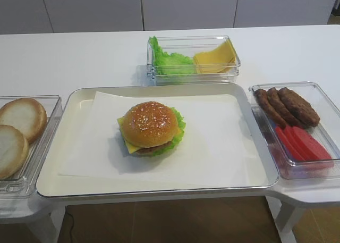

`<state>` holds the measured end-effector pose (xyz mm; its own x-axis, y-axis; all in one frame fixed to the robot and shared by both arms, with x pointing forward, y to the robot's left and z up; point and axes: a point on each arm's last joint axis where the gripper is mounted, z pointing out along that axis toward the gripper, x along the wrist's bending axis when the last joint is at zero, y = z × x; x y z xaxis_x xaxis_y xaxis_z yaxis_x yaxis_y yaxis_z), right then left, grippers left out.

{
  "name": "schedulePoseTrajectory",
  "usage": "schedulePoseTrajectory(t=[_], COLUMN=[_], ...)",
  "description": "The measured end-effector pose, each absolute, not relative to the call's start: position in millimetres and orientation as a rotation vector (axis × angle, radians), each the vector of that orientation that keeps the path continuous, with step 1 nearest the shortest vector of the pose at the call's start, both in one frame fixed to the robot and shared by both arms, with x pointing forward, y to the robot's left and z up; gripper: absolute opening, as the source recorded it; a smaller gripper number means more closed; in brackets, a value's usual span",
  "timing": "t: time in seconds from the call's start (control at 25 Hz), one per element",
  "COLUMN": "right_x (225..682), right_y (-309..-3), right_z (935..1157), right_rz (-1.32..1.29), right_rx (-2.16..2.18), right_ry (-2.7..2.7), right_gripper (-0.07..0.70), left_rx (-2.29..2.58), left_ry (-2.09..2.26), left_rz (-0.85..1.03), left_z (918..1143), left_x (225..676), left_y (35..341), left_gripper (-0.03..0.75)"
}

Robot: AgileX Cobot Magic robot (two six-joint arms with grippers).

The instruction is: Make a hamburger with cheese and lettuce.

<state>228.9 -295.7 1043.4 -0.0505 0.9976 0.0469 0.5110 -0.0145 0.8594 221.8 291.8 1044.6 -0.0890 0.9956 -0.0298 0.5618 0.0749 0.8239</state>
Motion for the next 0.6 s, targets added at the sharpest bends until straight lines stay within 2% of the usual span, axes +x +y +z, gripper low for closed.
schedulePoseTrajectory(t=[0.6], right_x=[228.9], right_y=[-295.7], right_z=[1043.4], right_rz=[0.976], right_rx=[1.589], right_ry=[1.629], right_gripper=[0.212], left_rx=[1.610], left_ry=[1.619], left_rz=[0.846], left_z=[1041.1], left_x=[227.3], left_y=[285.3], left_gripper=[0.358])
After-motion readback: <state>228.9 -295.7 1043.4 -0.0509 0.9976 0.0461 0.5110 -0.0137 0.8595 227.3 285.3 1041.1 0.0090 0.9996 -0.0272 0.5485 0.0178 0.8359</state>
